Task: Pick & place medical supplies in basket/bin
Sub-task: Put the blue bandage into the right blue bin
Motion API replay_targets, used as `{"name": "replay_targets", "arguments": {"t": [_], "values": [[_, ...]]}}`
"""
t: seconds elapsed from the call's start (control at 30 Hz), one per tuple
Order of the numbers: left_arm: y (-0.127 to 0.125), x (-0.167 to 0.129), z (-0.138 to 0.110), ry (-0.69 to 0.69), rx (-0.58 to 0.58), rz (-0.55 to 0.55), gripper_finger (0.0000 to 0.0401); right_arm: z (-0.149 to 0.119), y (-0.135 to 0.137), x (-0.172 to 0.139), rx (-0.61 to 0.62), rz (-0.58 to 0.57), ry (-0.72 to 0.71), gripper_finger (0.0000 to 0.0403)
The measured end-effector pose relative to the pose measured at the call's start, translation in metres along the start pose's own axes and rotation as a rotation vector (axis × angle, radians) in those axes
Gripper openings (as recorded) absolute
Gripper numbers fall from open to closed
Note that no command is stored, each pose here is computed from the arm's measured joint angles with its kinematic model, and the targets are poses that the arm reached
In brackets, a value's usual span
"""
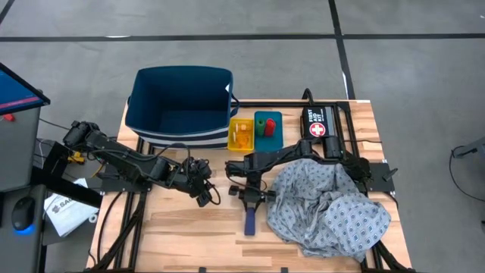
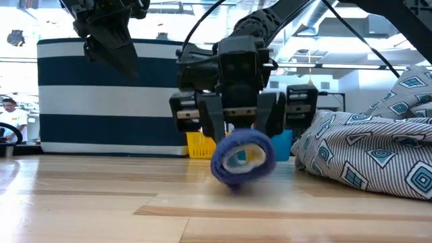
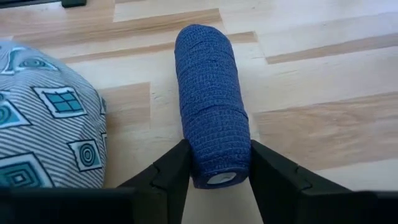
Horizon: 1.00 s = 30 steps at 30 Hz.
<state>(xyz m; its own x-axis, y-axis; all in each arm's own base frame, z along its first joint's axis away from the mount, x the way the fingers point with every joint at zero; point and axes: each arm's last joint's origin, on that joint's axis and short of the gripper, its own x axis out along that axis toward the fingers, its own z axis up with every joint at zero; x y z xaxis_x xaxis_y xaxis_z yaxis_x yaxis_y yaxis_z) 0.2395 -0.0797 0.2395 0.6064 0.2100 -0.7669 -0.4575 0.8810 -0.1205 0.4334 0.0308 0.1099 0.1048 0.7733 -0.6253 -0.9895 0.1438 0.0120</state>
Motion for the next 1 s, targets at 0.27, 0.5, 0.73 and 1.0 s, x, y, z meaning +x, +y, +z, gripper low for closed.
{"name": "replay_targets", "arguments": {"t": [0.27, 0.5, 0.73, 1.0], "values": [[0.000, 0.000, 0.000, 0.003, -0.005, -0.001, 0.0168, 0.020, 0.000, -0.031, 0.030, -0.071, 0.117, 0.0133], [0.000, 0.000, -0.002, 0.035, -0.016, -0.016, 0.0168, 0.035, 0.014, -0.078, 0.149, -0.136, 0.206, 0.0132], [0.004, -0.002, -0.009, 0.092, 0.017, 0.029, 0.0168, 0.055, 0.033, -0.125, 0.314, -0.274, 0.364, 0.0132], [0.007, -0.002, -0.012, 0.112, 0.088, 0.062, 0.0168, 0.064, 0.056, -0.162, 0.585, -0.512, 0.665, 0.0132]]}}
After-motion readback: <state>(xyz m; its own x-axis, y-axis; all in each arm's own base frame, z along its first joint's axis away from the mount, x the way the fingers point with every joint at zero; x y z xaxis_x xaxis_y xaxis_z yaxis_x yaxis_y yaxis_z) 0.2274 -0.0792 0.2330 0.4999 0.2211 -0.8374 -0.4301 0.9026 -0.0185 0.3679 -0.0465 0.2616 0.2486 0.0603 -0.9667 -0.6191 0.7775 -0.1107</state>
